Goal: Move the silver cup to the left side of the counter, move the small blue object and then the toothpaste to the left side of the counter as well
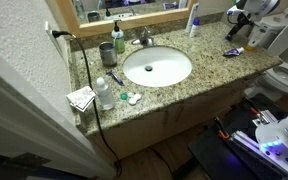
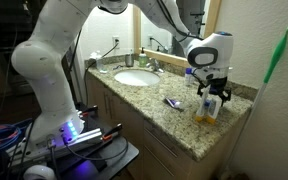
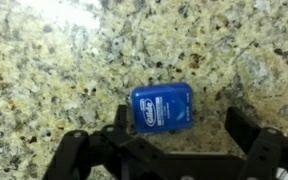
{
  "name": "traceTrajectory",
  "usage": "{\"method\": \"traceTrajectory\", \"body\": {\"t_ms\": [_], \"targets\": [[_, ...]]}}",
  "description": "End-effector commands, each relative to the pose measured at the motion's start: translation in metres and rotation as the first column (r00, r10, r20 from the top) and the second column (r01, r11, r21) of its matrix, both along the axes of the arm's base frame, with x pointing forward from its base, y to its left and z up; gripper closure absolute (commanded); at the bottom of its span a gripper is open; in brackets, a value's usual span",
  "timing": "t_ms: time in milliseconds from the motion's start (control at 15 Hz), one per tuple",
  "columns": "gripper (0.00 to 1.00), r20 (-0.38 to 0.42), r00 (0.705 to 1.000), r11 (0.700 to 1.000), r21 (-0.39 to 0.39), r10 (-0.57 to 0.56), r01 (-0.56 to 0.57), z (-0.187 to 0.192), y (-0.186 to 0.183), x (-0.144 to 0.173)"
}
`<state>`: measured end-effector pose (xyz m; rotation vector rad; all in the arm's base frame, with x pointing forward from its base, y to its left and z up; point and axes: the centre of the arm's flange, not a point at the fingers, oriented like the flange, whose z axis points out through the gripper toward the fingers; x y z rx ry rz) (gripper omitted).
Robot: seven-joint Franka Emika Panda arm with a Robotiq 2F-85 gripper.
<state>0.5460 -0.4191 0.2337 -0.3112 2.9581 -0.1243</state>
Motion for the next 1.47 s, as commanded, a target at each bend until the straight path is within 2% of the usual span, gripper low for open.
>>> {"method": "traceTrajectory", "body": {"t_ms": [0,400,467,600,733,800,867,1067,1200,1333,1400], "targets": [[0.27,-0.033,0.999,1.0,0.016,0.005,-0.004,-0.005,-0.002,0.006],[0.68,-0.056,0.998,0.999,0.03,0.018,-0.017,-0.003,-0.006,0.005],[0.69,-0.059,0.998,0.999,0.03,0.024,-0.023,-0.003,-0.007,0.005],[0.69,-0.06,0.998,0.999,0.024,0.022,-0.02,-0.001,-0.008,0.004],[0.69,-0.025,0.999,0.999,0.024,0.037,-0.037,0.024,-0.016,-0.003],[0.69,0.014,0.997,0.997,0.034,0.07,-0.071,0.052,-0.022,-0.013],[0.69,0.043,0.994,0.995,0.012,0.101,-0.102,0.062,-0.008,-0.012],[0.69,0.084,0.959,0.963,-0.039,0.269,-0.267,0.124,0.002,-0.023],[0.69,0.102,0.922,0.928,-0.05,0.373,-0.369,0.157,0.005,-0.038],[0.69,0.133,0.934,0.943,-0.021,0.332,-0.332,0.174,-0.013,-0.039],[0.44,0.111,0.938,0.945,-0.06,0.327,-0.322,0.166,-0.006,-0.022]]}}
